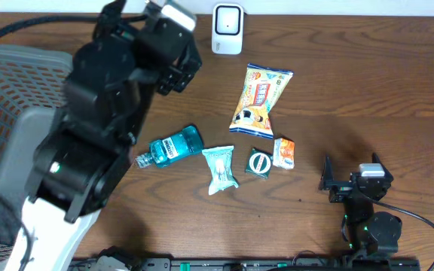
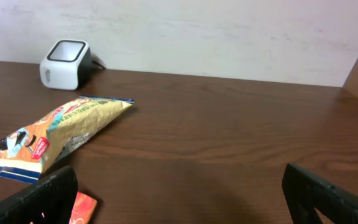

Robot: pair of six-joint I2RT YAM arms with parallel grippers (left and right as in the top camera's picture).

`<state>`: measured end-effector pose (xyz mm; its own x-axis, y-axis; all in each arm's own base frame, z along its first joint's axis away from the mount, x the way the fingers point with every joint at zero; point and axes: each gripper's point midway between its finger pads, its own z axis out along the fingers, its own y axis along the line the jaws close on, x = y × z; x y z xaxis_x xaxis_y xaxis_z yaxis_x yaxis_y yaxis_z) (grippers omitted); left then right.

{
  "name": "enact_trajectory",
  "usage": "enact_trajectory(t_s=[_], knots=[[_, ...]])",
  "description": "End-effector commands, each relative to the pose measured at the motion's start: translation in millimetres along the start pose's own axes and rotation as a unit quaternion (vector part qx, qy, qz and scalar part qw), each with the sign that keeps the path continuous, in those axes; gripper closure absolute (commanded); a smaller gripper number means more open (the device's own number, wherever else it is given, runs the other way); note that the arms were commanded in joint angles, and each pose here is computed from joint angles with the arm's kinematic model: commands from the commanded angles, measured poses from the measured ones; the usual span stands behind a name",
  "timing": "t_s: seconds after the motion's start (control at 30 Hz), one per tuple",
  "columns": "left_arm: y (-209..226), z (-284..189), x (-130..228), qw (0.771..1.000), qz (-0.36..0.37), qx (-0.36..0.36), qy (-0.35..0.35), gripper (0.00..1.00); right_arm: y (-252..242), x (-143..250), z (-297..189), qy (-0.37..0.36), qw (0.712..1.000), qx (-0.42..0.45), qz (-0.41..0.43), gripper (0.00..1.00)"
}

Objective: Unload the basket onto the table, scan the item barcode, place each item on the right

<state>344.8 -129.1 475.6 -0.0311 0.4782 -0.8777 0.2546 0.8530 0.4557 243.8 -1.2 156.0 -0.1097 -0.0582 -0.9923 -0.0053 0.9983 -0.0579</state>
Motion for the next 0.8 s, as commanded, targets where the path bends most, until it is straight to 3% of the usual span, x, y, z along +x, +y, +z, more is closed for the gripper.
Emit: enact_trajectory(t_s=[0.0, 0.33, 0.5, 0.63, 0.67, 0.77], knots=[[22, -41, -9, 0.999, 0.005, -0.029, -0.031, 0.02, 3, 1, 0, -0.002, 1.000, -0.006, -0.005, 0.01], [44, -115, -7, 0.993, -0.007, -0.034, -0.117, 0.02, 2, 0, 0, -0.002, 1.000, -0.003, -0.005, 0.01], [64, -161, 7, 0.984, -0.005, -0.095, -0.152, 0.02, 6, 0, 0, -0.003, 1.000, -0.015, 0.007, 0.01], [78, -210, 0, 0.969, 0.002, -0.155, -0.192, 0.02, 23, -3, -1, -0.001, 0.990, -0.067, 0.125, 0.01], [81, -224, -5, 0.963, -0.012, -0.167, -0.209, 0.02, 33, -4, -3, 0.007, 0.975, -0.095, 0.199, 0.01], [80, -243, -10, 0.954, -0.076, -0.160, -0.240, 0.02, 56, -7, -9, 0.032, 0.936, -0.162, 0.311, 0.01]])
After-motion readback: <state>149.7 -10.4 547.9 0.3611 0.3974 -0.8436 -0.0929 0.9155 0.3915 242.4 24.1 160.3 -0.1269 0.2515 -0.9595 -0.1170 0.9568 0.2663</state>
